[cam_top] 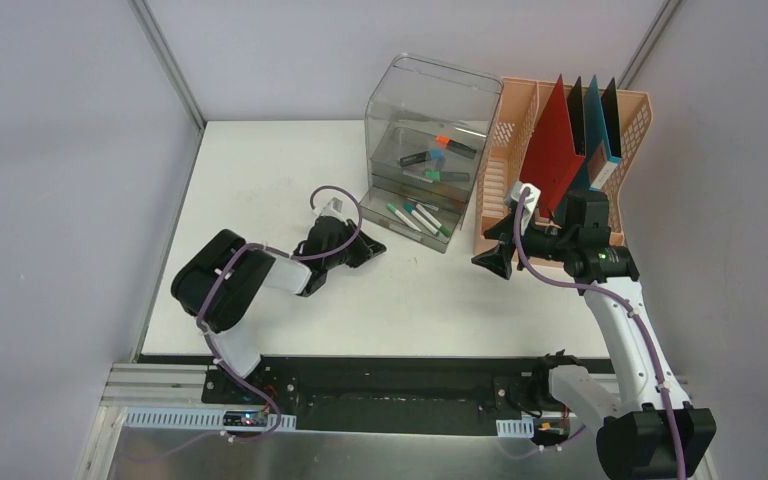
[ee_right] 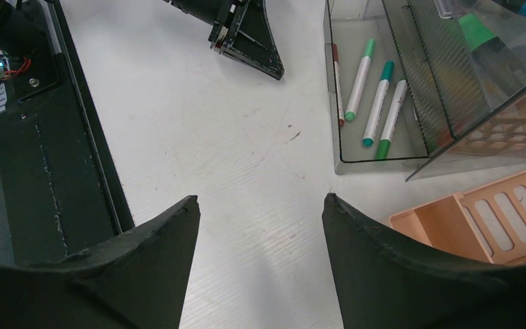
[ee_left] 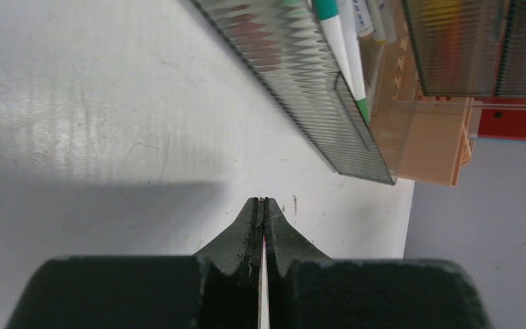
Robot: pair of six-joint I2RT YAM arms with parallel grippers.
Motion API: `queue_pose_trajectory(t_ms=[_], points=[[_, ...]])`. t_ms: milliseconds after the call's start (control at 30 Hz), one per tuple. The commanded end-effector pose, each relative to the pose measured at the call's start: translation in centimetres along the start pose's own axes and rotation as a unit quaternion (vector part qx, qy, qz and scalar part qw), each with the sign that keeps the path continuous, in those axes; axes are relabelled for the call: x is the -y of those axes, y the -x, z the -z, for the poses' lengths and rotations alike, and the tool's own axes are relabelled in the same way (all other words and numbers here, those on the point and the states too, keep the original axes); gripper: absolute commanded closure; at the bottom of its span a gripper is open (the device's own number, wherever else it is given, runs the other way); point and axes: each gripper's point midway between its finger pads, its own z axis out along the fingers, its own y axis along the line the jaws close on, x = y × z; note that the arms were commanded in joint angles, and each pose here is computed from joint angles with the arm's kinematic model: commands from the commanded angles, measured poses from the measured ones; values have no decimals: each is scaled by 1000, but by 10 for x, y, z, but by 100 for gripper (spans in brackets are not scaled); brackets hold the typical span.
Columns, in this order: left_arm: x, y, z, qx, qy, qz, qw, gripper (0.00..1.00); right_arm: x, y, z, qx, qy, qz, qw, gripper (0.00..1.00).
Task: Organize the desk
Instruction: Close the drawer in the storage box.
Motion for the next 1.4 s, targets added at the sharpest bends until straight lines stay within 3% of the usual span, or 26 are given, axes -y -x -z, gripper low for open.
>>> queue_pose_trajectory(t_ms=[0, 567, 1367], points=[[10, 18, -12, 34, -16, 28, 999, 100, -4, 9, 3, 18, 7, 24, 1000, 31], [2, 11, -41, 36, -26, 74, 996, 100, -5, 9, 3, 19, 9, 25, 999, 31], [27, 8, -74, 22, -69, 98, 993, 100, -8, 10, 4, 18, 14, 26, 999, 31]])
